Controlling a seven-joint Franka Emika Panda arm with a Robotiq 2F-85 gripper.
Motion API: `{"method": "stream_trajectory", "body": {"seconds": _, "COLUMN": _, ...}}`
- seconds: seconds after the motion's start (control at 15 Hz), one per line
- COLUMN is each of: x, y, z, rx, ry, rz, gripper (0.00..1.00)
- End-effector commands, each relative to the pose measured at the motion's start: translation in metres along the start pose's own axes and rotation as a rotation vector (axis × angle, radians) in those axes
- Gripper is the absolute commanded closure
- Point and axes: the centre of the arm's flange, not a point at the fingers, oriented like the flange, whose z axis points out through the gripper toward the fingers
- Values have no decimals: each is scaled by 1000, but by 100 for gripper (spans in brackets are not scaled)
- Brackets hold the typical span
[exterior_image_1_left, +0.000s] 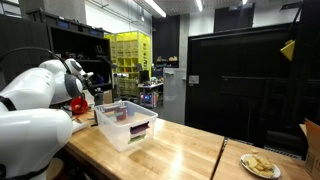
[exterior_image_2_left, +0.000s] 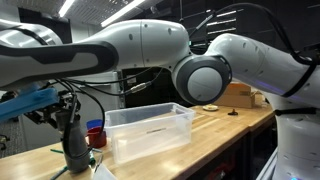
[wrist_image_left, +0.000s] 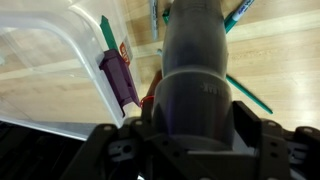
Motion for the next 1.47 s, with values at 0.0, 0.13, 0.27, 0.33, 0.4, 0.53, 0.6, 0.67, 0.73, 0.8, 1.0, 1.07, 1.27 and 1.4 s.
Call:
{"method": "stream_trajectory", "body": {"seconds": 0.0, "x": 5, "y": -16, "z": -25, "rx": -3, "ry": 31, "rz": 3, "gripper": 47}}
{"method": "stream_trajectory", "body": {"seconds": 0.13, "x": 0, "y": -13, "z": -42, "rx": 3, "ry": 57, "rz": 4, "gripper": 47}}
{"method": "stream_trajectory", "body": {"seconds": 0.27, "x": -6, "y": -10, "z": -62, "rx": 13, "ry": 98, "rz": 2, "gripper": 47}}
{"method": "stream_trajectory", "body": {"seconds": 0.33, "x": -10, "y": -8, "z": -73, "rx": 15, "ry": 121, "rz": 2, "gripper": 47}}
{"method": "stream_trajectory", "body": {"seconds": 0.4, "x": -13, "y": -6, "z": -85, "rx": 22, "ry": 146, "rz": 2, "gripper": 47}}
{"method": "stream_trajectory", "body": {"seconds": 0.53, "x": -17, "y": -1, "z": -107, "rx": 34, "ry": 192, "rz": 8, "gripper": 47}}
{"method": "stream_trajectory", "body": {"seconds": 0.6, "x": -18, "y": 2, "z": -117, "rx": 38, "ry": 211, "rz": 13, "gripper": 47}}
{"method": "stream_trajectory", "body": {"seconds": 0.67, "x": -18, "y": 5, "z": -127, "rx": 44, "ry": 228, "rz": 20, "gripper": 47}}
{"method": "stream_trajectory", "body": {"seconds": 0.73, "x": -17, "y": 8, "z": -135, "rx": 47, "ry": 242, "rz": 28, "gripper": 47}}
{"method": "stream_trajectory", "body": {"seconds": 0.8, "x": -15, "y": 10, "z": -141, "rx": 49, "ry": 255, "rz": 35, "gripper": 47}}
{"method": "stream_trajectory", "body": {"seconds": 1.0, "x": -5, "y": 21, "z": -154, "rx": 43, "ry": 283, "rz": 65, "gripper": 47}}
{"method": "stream_trajectory", "body": {"seconds": 1.07, "x": 0, "y": 25, "z": -157, "rx": 42, "ry": 287, "rz": 76, "gripper": 47}}
{"method": "stream_trajectory", "body": {"seconds": 1.27, "x": 16, "y": 37, "z": -166, "rx": 39, "ry": 303, "rz": 110, "gripper": 47}}
{"method": "stream_trajectory", "body": {"seconds": 1.4, "x": 26, "y": 45, "z": -172, "rx": 36, "ry": 314, "rz": 132, "gripper": 47}}
